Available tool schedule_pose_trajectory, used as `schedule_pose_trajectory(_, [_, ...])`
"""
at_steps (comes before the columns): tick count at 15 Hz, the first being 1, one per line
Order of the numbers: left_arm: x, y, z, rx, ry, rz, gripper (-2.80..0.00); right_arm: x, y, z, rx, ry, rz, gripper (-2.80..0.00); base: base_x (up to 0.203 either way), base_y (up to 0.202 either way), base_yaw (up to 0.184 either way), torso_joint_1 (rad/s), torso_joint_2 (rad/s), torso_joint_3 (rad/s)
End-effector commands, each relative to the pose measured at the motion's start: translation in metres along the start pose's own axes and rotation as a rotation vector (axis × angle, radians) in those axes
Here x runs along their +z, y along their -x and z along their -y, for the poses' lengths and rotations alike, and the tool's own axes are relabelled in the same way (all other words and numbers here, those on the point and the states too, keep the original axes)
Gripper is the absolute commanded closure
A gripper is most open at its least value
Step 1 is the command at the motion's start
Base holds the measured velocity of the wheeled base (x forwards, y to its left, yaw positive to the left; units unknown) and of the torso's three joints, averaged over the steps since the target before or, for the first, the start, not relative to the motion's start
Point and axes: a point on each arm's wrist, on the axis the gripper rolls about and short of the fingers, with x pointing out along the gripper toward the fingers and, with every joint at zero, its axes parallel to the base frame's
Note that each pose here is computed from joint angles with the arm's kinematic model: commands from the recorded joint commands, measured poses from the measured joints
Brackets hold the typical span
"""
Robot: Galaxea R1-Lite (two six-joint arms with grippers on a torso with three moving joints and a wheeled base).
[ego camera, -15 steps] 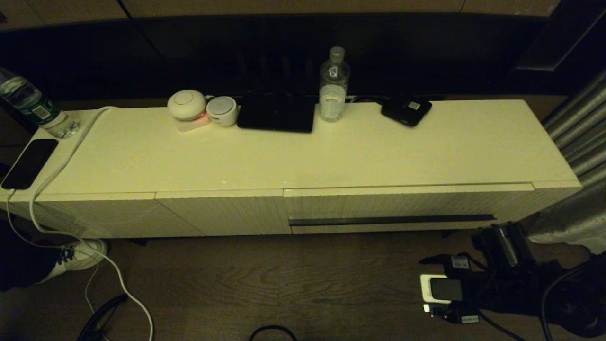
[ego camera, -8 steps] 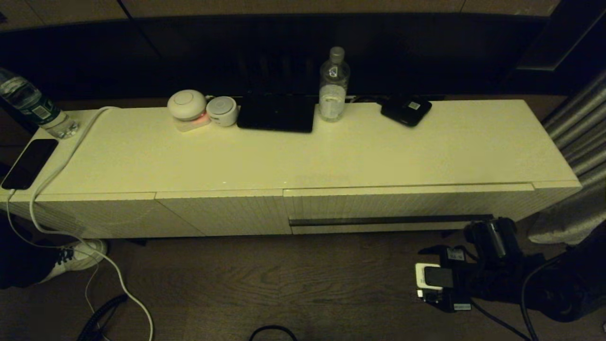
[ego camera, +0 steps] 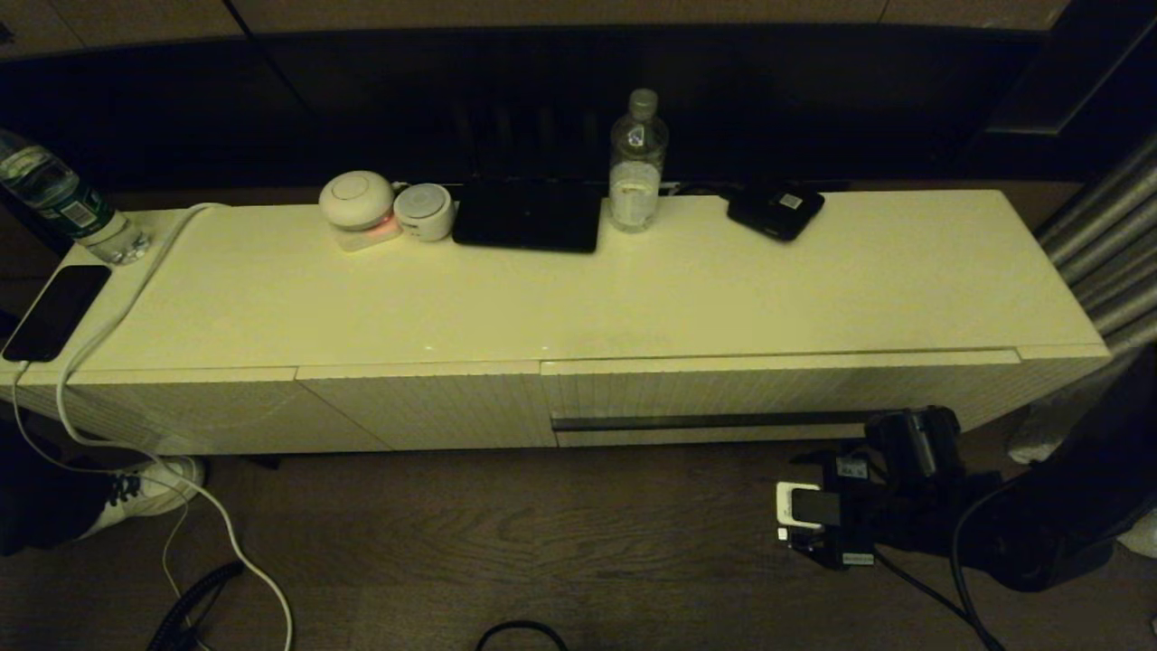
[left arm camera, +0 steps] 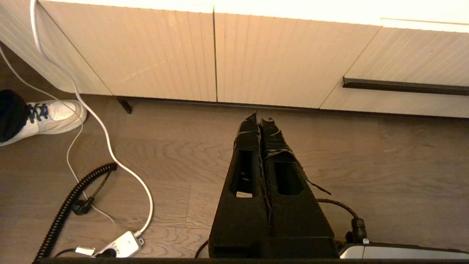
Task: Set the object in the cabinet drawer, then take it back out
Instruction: Open the drawer
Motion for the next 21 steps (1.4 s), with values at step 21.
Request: schedule_pose_trajectory(21, [0.0,0.0,0.0,0.001,0.001,0.002,0.0,-0.005,-0.031,0.056,-0.03,-0.032,-0.056,-2.8,0.0,0.0,0.0,0.0,0.0,0.0])
